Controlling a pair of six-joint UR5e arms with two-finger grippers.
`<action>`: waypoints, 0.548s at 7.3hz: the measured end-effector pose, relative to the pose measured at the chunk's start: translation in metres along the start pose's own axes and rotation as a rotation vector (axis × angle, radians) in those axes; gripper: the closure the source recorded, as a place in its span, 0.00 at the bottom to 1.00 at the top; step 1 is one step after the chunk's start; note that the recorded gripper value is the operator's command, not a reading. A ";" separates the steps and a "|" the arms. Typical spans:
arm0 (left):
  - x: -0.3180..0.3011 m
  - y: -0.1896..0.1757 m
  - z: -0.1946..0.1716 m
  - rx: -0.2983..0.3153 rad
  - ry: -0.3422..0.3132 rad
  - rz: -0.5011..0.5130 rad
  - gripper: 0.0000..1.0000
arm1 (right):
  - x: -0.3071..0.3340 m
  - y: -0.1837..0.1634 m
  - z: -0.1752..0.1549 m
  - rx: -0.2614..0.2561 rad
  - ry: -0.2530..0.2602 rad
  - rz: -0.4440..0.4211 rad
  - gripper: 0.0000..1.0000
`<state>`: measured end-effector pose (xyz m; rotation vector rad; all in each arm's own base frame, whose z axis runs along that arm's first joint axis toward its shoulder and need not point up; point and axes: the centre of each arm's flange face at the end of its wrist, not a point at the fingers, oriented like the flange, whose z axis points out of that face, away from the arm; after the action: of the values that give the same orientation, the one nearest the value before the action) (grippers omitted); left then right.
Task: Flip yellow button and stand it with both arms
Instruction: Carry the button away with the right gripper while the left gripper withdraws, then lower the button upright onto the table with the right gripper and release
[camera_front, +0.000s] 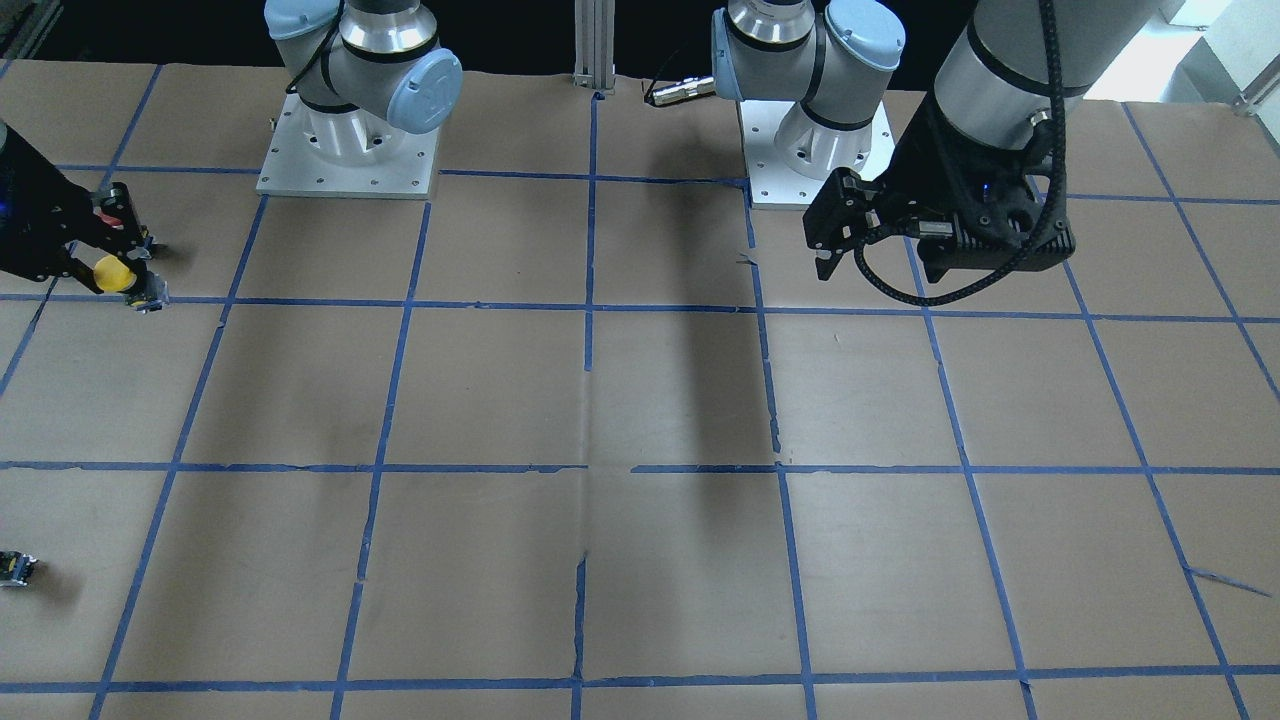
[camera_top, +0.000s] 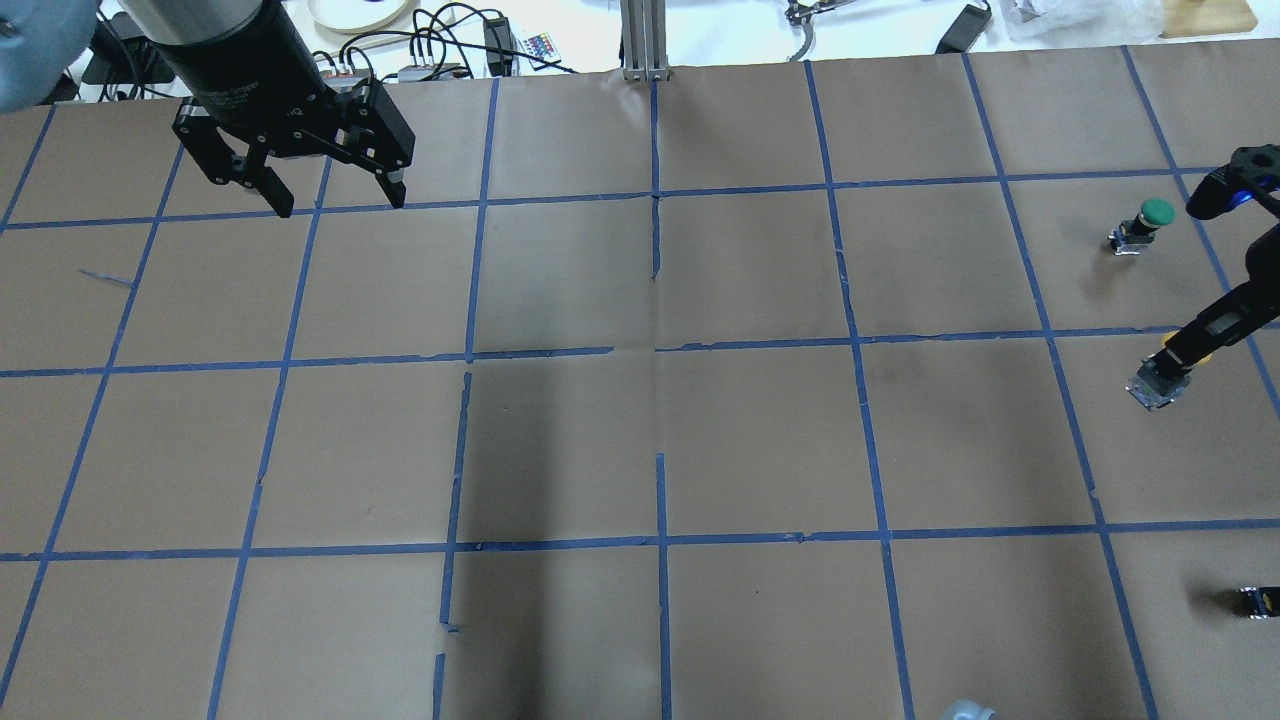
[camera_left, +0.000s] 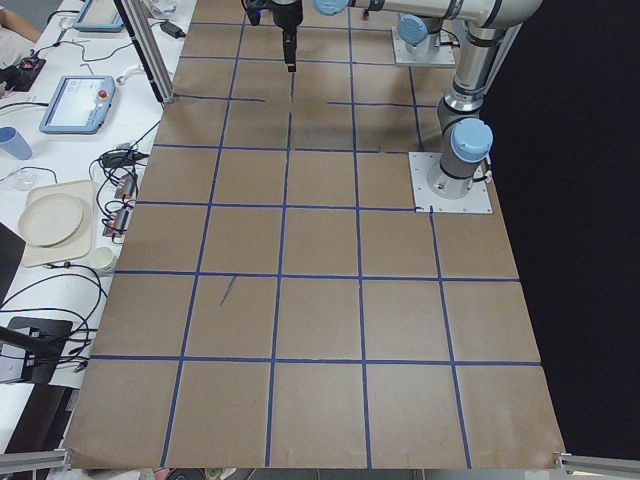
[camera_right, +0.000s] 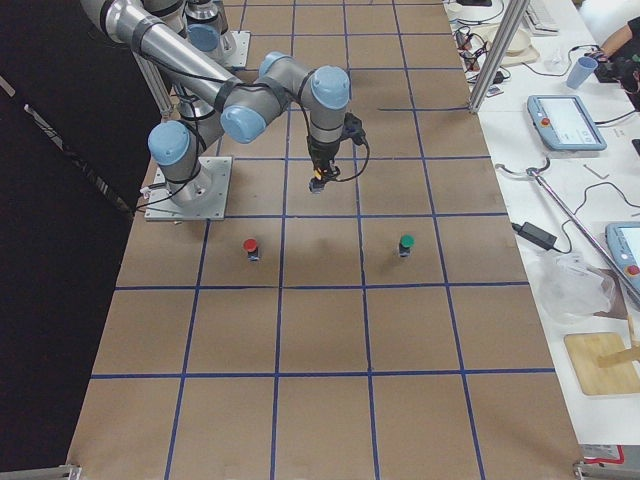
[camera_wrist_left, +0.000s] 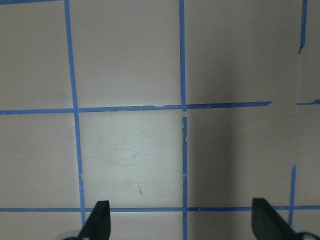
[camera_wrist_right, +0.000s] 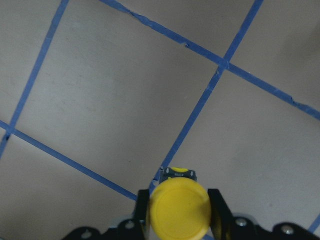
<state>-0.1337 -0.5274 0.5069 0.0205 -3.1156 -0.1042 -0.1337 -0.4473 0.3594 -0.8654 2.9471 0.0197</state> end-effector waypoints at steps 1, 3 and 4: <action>0.000 0.006 0.006 -0.009 -0.011 0.005 0.00 | 0.018 0.006 0.009 0.005 0.008 -0.098 0.90; -0.001 0.014 0.012 -0.018 -0.017 0.008 0.00 | 0.060 0.029 0.033 0.019 0.004 -0.239 0.90; -0.001 0.014 0.013 -0.020 -0.017 0.006 0.00 | 0.078 0.037 0.044 0.023 0.021 -0.269 0.90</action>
<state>-0.1330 -0.5120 0.4947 0.0101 -3.1311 -0.1357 -0.2166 -0.4567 0.3093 -1.2566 2.8159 -0.0380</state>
